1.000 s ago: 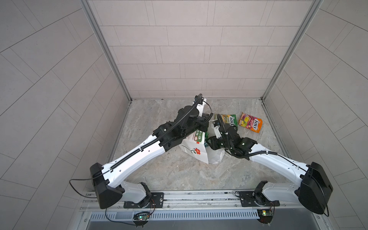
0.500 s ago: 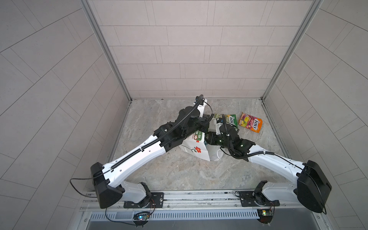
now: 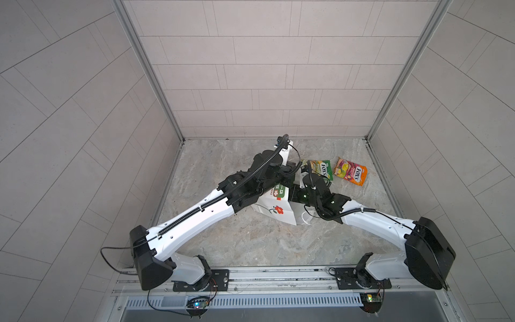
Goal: Take the snacks out of the paper bag
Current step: 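Lower the right gripper into the bag and pinch the top green FOX'S pack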
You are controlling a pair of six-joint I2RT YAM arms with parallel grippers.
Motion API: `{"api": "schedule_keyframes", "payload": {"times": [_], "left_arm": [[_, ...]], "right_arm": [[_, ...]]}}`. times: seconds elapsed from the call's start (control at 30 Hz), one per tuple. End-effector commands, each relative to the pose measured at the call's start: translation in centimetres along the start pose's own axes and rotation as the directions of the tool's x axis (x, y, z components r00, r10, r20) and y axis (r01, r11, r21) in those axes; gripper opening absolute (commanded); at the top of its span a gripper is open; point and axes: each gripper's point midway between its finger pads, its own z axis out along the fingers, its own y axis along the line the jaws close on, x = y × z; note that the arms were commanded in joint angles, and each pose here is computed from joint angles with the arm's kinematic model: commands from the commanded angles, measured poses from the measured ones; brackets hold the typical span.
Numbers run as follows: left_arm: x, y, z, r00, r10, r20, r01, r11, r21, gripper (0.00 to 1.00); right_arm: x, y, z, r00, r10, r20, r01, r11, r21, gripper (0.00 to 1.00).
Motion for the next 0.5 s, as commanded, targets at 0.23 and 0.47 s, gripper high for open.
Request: {"api": "schedule_keyframes", "payload": {"times": [0.23,0.47], "left_arm": [[-2.0,-2.0,-0.7,0.998,0.015,0.06,-0.019,0.997,0.071,0.0],[-2.2,-2.5,-1.1,0.998,0.029,0.062,-0.035,0.995,0.097,0.0]], "right_arm": [[-2.3,1.2,1.2,0.99,0.102,0.098,-0.101,0.995,-0.015,0.55],[-2.8,1.3,2.3,0.983,0.126,0.135,-0.127,0.992,0.003,0.57]]}}
